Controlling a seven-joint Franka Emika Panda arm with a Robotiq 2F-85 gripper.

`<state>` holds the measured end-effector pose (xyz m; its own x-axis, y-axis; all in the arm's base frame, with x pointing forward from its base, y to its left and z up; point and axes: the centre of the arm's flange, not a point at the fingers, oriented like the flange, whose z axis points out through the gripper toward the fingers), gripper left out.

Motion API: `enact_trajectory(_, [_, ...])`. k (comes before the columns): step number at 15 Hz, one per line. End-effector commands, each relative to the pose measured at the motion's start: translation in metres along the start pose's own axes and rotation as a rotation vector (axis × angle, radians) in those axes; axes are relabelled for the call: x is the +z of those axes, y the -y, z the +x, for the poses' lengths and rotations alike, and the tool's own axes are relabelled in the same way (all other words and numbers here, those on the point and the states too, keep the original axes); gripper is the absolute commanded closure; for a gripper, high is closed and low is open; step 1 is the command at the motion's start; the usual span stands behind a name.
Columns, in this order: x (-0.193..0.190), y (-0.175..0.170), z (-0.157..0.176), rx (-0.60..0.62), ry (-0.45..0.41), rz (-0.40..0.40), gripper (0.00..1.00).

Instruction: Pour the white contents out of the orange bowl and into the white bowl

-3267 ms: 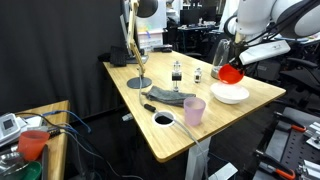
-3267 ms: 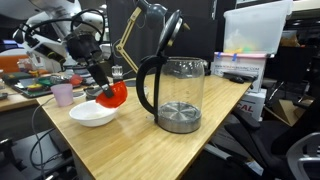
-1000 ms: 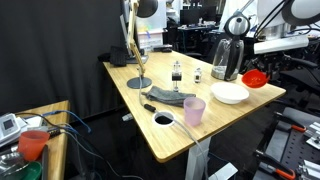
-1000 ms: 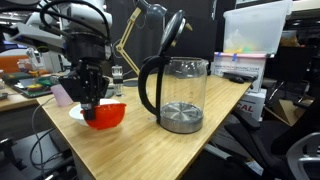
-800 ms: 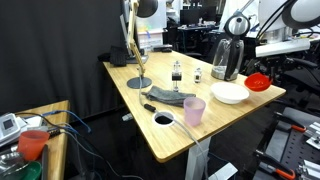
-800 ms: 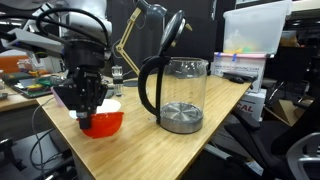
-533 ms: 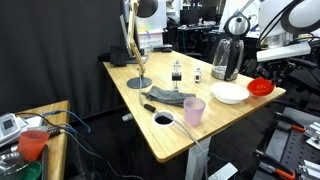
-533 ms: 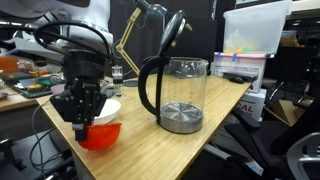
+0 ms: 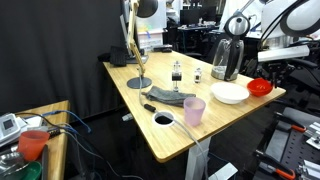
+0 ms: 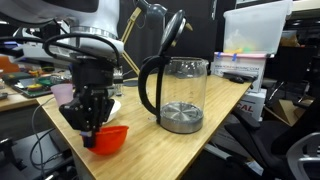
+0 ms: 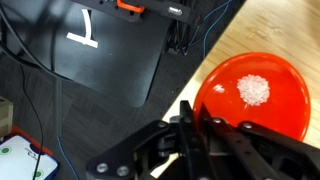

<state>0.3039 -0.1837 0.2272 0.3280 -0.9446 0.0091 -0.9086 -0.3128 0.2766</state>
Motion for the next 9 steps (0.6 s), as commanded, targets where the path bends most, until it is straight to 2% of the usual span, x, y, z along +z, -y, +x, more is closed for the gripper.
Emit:
enact_trajectory(1, [0.039,-0.026,-0.039,-0.030,0.017,0.053,0.98])
enact_trajectory(6, [0.035,-0.001,-0.032,-0.112,0.001,0.175,0.98])
enact_trajectory(9, [0.036,0.001,-0.031,-0.147,-0.011,0.191,0.98])
